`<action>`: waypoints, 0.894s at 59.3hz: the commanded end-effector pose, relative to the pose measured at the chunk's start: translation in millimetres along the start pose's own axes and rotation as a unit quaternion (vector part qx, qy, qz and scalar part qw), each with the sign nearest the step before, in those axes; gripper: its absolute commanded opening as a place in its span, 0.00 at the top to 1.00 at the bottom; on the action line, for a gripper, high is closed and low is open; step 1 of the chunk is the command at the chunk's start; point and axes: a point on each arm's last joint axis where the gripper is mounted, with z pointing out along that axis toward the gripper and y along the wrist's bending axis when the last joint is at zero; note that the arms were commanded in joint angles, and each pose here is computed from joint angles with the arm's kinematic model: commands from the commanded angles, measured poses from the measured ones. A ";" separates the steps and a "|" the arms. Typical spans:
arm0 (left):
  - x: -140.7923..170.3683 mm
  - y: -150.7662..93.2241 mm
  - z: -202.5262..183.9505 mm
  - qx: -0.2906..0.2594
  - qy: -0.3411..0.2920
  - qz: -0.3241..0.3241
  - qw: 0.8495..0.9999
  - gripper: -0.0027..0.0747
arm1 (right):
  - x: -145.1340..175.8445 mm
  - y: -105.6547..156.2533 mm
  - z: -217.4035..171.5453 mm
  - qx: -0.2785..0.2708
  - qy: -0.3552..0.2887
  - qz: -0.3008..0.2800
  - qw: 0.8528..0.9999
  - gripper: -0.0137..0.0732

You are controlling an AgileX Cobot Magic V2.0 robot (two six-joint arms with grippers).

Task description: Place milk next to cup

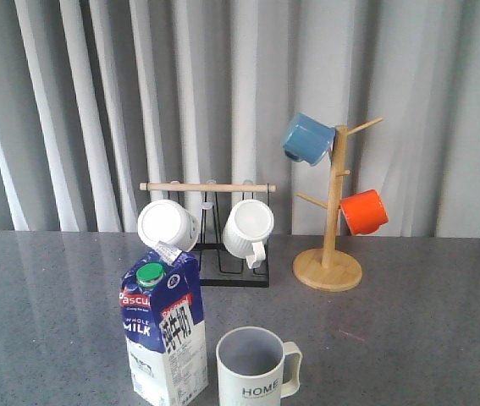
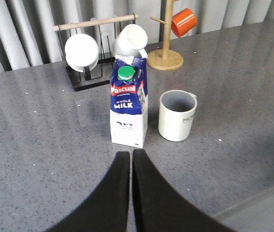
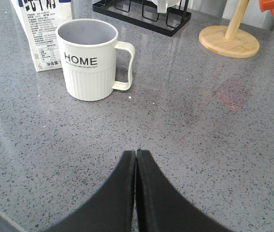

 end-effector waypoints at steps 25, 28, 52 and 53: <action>173.0 35.0 93.7 -0.157 -0.236 0.037 0.958 0.97 | -13.7 -3.2 -3.0 0.016 -0.044 0.004 0.999 0.85; 188.6 36.3 95.1 -0.172 -0.255 0.030 0.951 0.97 | -13.7 -3.2 -3.0 0.016 -0.044 0.004 0.999 0.85; 210.9 39.3 95.3 -0.208 -0.260 0.003 0.943 0.97 | -13.6 -3.2 -3.0 0.016 -0.044 0.004 0.999 0.85; 210.9 39.3 95.3 -0.208 -0.260 0.003 0.943 0.97 | -13.6 -3.2 -3.0 0.016 -0.044 0.004 0.999 0.85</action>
